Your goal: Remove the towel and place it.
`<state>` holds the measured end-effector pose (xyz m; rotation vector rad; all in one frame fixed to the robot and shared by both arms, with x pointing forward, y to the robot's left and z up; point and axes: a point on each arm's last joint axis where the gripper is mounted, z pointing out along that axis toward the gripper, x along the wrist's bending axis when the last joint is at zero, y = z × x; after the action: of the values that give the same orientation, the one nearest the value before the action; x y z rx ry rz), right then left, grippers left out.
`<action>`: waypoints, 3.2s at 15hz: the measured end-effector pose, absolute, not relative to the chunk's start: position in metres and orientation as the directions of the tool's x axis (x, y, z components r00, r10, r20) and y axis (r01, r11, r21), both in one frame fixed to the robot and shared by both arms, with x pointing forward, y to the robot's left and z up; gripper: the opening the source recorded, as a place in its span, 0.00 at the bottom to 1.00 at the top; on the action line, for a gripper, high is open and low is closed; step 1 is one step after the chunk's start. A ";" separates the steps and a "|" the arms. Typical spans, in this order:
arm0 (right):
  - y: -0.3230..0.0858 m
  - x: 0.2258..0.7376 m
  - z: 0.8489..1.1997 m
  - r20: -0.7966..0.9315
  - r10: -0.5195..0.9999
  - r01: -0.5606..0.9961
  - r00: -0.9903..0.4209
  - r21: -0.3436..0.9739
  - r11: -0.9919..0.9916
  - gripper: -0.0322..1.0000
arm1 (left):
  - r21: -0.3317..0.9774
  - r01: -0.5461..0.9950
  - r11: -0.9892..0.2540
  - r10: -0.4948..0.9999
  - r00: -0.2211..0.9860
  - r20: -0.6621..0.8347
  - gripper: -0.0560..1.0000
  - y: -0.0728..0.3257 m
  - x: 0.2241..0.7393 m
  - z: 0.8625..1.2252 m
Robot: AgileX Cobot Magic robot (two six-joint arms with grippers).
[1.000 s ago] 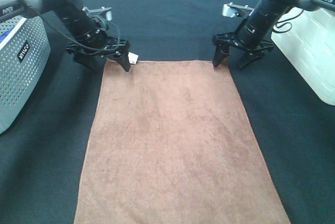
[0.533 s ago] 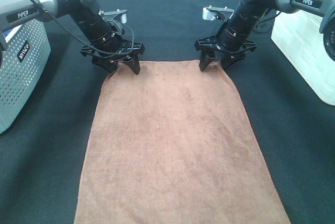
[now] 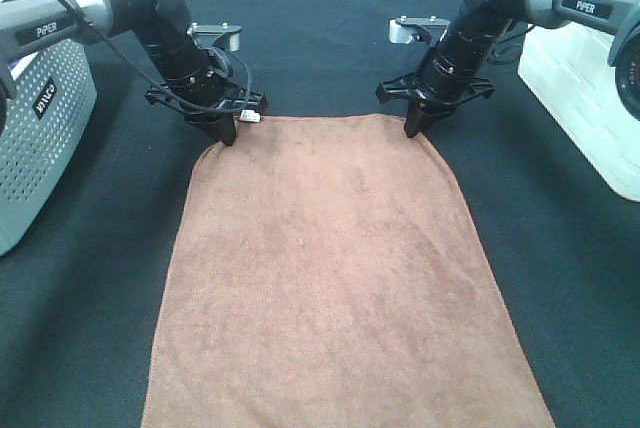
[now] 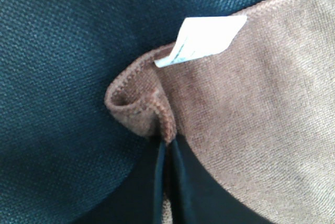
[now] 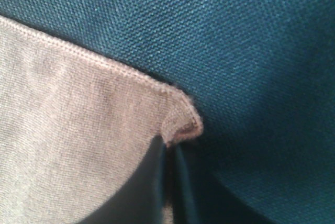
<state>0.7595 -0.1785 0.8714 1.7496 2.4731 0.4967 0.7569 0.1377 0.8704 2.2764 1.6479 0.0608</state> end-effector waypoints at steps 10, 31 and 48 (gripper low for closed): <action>-0.183 0.785 0.915 -0.048 0.933 0.765 -0.357 0.557 0.322 0.03 | 0.455 0.823 -0.339 0.927 0.375 0.012 0.06 0.140 0.779 0.916; -0.189 0.812 0.892 -0.070 0.960 0.642 -0.272 0.730 0.235 0.03 | 0.773 0.547 -0.322 0.920 0.372 0.121 0.06 0.136 0.817 0.885; -0.203 0.819 0.878 -0.026 0.974 0.623 -0.227 0.765 0.166 0.68 | 0.846 0.478 -0.234 0.941 0.329 0.074 0.77 0.134 0.825 0.874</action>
<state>0.8194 -0.2026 0.8777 1.5058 1.9216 0.8696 0.8246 0.1338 0.8736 1.8488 1.2555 0.7850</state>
